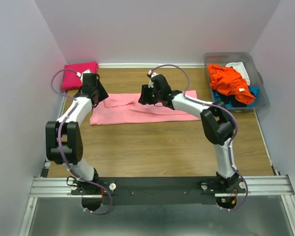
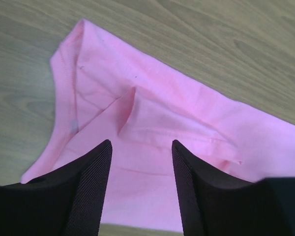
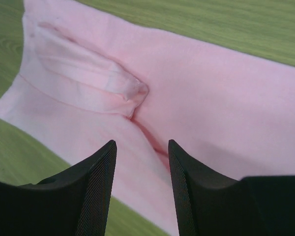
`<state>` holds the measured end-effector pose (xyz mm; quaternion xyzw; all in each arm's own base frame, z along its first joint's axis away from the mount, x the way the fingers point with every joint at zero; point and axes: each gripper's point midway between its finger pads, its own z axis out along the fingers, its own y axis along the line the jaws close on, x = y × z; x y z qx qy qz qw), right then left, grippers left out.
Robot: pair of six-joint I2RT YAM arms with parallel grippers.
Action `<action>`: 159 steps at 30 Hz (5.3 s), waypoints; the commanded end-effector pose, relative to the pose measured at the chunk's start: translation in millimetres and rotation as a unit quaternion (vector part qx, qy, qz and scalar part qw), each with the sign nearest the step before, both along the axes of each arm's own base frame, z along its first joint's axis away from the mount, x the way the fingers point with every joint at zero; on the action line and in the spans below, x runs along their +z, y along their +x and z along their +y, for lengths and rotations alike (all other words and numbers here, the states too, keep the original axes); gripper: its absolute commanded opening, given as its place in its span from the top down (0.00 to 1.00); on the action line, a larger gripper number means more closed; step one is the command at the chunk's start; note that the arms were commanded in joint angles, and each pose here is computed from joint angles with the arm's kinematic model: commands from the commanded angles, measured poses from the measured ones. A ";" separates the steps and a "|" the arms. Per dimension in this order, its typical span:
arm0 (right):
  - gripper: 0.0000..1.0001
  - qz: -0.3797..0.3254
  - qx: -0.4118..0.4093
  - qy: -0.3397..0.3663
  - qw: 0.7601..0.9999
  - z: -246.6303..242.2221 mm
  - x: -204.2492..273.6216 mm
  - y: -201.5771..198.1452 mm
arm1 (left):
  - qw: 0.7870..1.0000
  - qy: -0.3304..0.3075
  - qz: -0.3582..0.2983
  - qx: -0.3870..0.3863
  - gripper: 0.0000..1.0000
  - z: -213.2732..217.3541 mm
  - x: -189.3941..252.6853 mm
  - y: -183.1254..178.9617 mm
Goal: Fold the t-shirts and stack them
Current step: Fold the tshirt
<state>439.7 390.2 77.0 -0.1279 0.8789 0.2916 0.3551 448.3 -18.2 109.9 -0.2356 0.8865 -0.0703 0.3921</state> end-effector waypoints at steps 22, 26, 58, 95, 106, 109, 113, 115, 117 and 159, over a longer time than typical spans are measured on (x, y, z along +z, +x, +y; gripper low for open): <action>0.64 0.061 0.004 -0.094 0.994 -67.9 -23.5 -72.2 | 0.983 0.033 0.139 0.117 0.86 58.9 -102.6 -106.7; 0.64 0.071 -0.005 -0.102 0.992 -67.2 -36.9 -66.8 | 0.981 0.040 0.148 0.118 0.86 60.8 -106.6 -113.6; 0.61 -0.058 -0.255 -0.268 0.927 -237.8 4.9 53.8 | 0.981 0.049 0.151 0.114 0.87 62.9 -104.3 -120.5; 0.60 0.166 -0.272 -0.193 0.928 -305.5 -33.6 -120.1 | 0.979 0.039 0.129 0.150 0.61 79.1 -78.2 -138.4; 0.54 0.095 -0.162 -0.200 0.962 -254.4 1.9 -85.0 | 0.991 0.018 0.030 0.129 0.43 54.7 6.0 -112.0; 0.54 0.094 -0.139 -0.198 0.966 -233.0 -0.7 -77.5 | 0.994 0.017 0.024 0.107 0.55 38.7 8.6 -95.1; 0.55 0.077 -0.095 -0.156 0.980 -191.8 12.9 -60.0 | 0.997 0.009 0.031 0.063 0.70 12.3 -5.6 -63.4; 0.55 0.066 -0.059 -0.111 0.990 -159.4 24.0 -48.4 | 0.998 0.013 0.039 0.047 0.74 4.4 -13.9 -50.2; 0.56 0.066 -0.032 -0.072 0.995 -133.2 30.4 -42.3 | 0.998 0.016 0.034 0.043 0.76 3.7 -17.1 -37.4; 0.76 0.182 0.103 0.242 0.947 99.6 -41.9 -26.0 | 0.996 0.031 0.081 0.018 0.84 3.3 -92.5 13.9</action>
